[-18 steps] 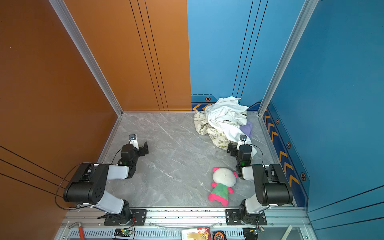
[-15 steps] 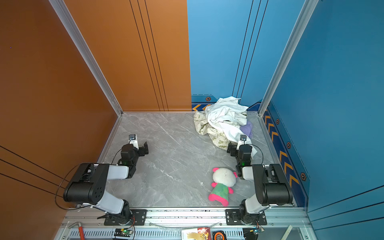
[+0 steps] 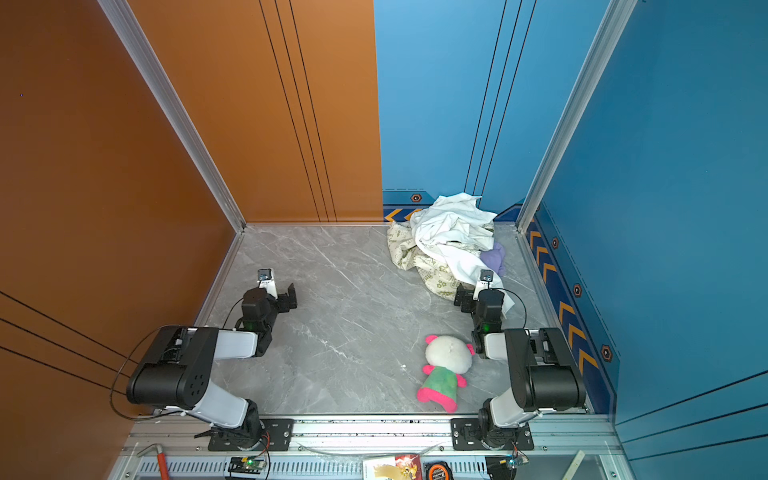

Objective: Pick out a specific cloth from the pile
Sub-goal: 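Raise both arms from rest toward the cloth pile, then lower the right gripper onto the lavender shirt beside the pile and close, then lift the lavender shirt upward out of the pile with the right gripper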

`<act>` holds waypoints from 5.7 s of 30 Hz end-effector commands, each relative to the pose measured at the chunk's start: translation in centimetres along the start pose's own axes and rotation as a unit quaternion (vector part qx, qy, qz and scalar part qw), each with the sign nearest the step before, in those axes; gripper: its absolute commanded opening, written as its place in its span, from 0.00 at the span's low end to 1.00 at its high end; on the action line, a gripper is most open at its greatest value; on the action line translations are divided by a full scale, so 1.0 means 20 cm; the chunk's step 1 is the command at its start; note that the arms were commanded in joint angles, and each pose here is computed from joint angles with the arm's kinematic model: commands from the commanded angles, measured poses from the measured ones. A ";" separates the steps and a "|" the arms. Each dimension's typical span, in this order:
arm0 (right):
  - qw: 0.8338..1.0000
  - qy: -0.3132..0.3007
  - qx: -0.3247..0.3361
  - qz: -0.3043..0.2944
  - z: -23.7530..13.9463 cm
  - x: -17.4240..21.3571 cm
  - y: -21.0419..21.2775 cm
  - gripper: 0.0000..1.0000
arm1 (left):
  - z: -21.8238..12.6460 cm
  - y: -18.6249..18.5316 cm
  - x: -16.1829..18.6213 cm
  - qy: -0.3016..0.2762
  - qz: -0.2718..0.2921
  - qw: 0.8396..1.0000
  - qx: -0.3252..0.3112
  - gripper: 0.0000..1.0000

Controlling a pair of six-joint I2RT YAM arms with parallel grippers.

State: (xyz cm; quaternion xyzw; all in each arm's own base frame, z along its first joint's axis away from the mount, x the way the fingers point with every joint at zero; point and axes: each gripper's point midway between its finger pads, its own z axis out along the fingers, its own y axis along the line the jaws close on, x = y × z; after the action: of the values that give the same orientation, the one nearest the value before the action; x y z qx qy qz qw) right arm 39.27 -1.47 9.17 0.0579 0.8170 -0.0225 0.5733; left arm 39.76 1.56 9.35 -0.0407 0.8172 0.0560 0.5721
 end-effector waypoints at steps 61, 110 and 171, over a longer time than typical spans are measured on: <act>0.934 0.225 0.008 0.278 0.10 -0.53 -0.38 0.79 | -0.60 -0.63 -0.74 0.106 -0.066 0.965 0.232 0.98; 0.884 0.164 0.008 0.437 0.38 -0.65 -0.36 0.00 | -0.42 -0.85 -0.82 0.123 -0.061 0.951 0.276 0.98; 0.872 0.061 -0.002 0.485 0.39 -0.89 -0.48 0.00 | -0.47 -0.88 -0.84 0.107 -0.063 0.951 0.283 0.98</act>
State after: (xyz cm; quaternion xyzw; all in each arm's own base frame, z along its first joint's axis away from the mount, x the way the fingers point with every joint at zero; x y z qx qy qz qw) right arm 51.13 -12.24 18.35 0.4558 0.7520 0.2576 0.4006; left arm 39.49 -17.00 27.04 0.0651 0.8564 -0.2150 0.4650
